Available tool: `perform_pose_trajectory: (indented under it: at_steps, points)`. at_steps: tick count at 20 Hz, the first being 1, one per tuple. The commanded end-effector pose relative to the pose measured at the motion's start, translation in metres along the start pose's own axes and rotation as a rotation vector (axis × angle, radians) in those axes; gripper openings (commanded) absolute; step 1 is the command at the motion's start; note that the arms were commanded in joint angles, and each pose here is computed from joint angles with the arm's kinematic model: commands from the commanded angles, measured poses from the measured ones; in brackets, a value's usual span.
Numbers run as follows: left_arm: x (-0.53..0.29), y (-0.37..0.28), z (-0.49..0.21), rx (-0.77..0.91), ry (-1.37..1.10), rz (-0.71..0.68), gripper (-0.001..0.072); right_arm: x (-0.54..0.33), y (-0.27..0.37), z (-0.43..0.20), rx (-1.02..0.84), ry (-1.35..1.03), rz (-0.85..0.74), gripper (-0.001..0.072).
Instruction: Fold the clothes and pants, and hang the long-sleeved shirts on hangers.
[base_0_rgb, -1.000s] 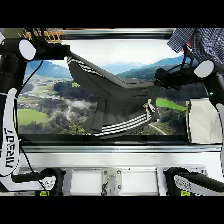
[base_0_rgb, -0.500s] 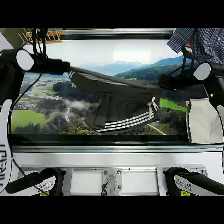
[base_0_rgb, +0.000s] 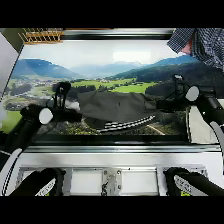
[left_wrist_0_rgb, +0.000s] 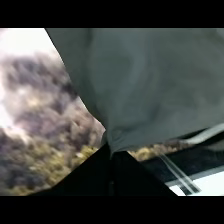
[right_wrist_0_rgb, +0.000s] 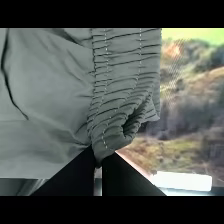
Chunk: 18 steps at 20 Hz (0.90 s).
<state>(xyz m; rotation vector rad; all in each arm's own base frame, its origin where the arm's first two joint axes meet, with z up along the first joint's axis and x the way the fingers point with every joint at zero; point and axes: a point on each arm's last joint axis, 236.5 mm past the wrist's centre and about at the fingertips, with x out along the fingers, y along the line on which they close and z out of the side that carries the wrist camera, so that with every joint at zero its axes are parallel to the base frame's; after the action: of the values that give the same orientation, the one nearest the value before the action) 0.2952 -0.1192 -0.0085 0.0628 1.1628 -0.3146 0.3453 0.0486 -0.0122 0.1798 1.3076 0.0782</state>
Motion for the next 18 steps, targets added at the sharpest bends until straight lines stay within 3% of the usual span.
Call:
perform_pose_trajectory:
  at_steps: [1, 12, 13, 14, 15, 18]
  points:
    - [0.032, -0.02, -0.044, 0.01, 0.012, -0.028, 0.0004, 0.032, -0.011, -0.012, 0.012, -0.033, -0.015, 0.0018]
    - [0.078, -0.028, -0.093, -0.039, 0.174, -0.01, 0.0005, 0.072, -0.016, -0.048, 0.059, 0.068, -0.008, 0.0036]
    - [0.076, -0.028, -0.091, -0.031, 0.184, -0.004, 0.0066, 0.071, -0.013, -0.048, 0.071, 0.065, 0.007, 0.0174]
    - [0.07, -0.027, -0.085, -0.022, 0.183, 0.001, 0.0384, 0.066, -0.01, -0.044, 0.073, 0.054, 0.017, 0.0473]
    - [0.06, -0.026, -0.074, -0.013, 0.164, 0.008, 0.0573, 0.057, -0.006, -0.037, 0.058, 0.039, 0.026, 0.0617]
    - [0.01, -0.016, -0.022, -0.056, 0.026, 0.012, 0.0575, 0.004, -0.008, -0.013, -0.021, 0.0, 0.039, 0.0618]
